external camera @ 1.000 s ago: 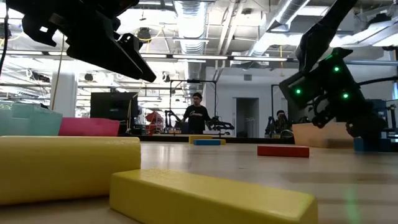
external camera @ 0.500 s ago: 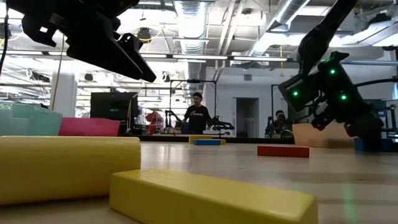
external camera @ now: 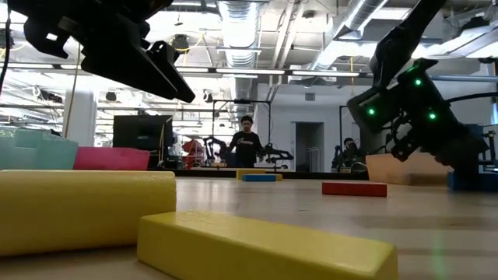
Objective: Sort blocks
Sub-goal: Put the blue block into the orange bin
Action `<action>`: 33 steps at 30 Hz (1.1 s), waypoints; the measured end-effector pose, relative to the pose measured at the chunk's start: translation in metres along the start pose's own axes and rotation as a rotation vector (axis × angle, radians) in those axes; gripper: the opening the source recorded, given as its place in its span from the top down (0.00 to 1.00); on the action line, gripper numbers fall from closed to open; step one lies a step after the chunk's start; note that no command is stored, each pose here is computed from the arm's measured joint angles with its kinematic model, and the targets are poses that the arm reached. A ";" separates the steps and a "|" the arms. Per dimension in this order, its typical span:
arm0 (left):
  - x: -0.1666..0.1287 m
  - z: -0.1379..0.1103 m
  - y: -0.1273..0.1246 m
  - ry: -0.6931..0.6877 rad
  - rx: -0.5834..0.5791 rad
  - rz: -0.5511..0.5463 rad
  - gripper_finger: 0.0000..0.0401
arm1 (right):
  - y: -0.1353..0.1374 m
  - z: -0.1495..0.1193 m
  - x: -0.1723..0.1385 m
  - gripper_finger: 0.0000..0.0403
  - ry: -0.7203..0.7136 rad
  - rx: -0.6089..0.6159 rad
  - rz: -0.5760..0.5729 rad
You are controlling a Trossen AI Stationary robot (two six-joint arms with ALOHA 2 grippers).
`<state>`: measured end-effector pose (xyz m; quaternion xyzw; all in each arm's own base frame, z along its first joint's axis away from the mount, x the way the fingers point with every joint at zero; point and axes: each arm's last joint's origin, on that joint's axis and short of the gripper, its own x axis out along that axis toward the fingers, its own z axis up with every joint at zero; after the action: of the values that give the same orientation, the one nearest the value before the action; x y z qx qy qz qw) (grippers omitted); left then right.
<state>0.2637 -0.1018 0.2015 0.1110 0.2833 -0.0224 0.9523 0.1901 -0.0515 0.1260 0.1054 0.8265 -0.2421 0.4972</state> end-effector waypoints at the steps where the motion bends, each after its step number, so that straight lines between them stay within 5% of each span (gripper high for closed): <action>1: 0.000 0.000 0.000 -0.001 0.004 0.000 0.46 | 0.003 0.001 -0.004 0.75 -0.014 -0.007 0.018; 8: 0.000 0.004 0.000 -0.042 0.023 0.000 0.46 | 0.032 0.015 -0.043 0.64 -0.213 -0.083 0.102; 19: -0.002 0.020 0.001 -0.200 0.033 0.011 0.46 | 0.077 0.024 -0.131 0.68 -0.651 -0.265 0.232; 33: 0.000 0.036 0.026 -0.359 -0.056 0.097 0.46 | 0.111 0.003 -0.216 0.67 -1.050 -0.448 0.332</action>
<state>0.2858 -0.0846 0.2361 0.0923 0.1037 0.0117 0.9902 0.3429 0.0566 0.2800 -0.0083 0.4732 -0.0005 0.8809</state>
